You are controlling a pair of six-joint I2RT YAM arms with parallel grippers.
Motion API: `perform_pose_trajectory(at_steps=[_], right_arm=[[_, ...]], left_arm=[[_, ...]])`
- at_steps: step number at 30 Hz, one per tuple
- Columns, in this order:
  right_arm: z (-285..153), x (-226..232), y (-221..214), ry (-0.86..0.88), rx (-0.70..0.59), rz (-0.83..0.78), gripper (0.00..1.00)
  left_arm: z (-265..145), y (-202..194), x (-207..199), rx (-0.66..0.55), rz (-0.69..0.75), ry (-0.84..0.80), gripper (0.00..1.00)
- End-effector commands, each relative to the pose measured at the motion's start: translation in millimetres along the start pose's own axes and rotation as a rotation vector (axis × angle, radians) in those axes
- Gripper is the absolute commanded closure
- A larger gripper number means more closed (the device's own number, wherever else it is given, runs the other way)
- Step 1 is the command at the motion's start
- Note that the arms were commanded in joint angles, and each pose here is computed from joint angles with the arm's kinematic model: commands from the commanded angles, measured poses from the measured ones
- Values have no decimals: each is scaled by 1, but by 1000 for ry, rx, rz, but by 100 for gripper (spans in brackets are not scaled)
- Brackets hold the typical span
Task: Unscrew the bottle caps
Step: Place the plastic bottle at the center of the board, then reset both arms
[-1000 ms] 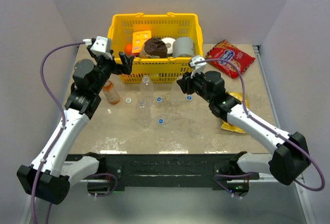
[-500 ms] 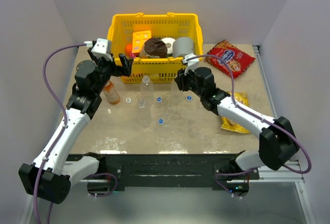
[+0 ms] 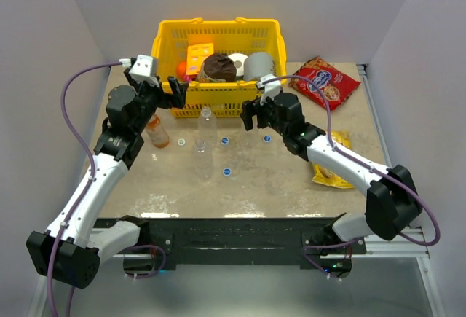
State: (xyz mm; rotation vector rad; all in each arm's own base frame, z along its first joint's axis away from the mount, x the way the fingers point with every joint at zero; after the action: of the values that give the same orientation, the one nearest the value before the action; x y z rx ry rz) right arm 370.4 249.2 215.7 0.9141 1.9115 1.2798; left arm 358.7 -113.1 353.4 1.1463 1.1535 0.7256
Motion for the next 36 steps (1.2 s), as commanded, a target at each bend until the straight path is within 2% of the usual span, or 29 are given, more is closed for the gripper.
perform_pose_trajectory(at_steps=[1, 5, 7, 9, 12, 16, 23, 29, 36], right_arm=[[-11, -2, 44, 4, -108, 11, 8], [-23, 1, 60, 26, -152, 46, 1], [-31, -6, 68, 10, -167, 61, 1], [-36, -15, 75, 6, -172, 111, 1], [-48, -53, 74, -44, -179, 208, 1], [-72, -114, 62, -208, -167, 289, 1], [-129, -189, 45, -511, -166, 389, 1], [-166, -202, 46, -653, -241, 392, 1], [-167, -202, 46, -652, -247, 386, 1]], left_arm=[[1, 7, 0, -35, -1, -7, 0], [0, 10, 4, -45, 4, 14, 0], [-1, 11, 9, -52, -1, 33, 0], [-3, 15, 20, -63, -14, 64, 0], [-6, 22, 37, -82, -26, 108, 0], [-16, 38, 55, -132, 14, 185, 0], [-35, 63, 71, -216, 94, 313, 0], [-42, 70, 76, -245, 103, 349, 0], [-39, 67, 73, -241, 88, 328, 0]])
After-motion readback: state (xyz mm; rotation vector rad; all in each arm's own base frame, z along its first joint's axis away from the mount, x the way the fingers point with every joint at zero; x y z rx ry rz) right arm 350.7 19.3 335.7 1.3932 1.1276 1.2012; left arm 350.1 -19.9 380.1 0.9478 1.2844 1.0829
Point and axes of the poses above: each gripper's point midway between its finger pads, its own z axis out along the fingers, its own x axis along the line the jaws close on, y = z × x, the point moved 1 cm from there along -z, back along the fingers, and after that the axes turned 12 degrees about -z, right-handed, at the moved point
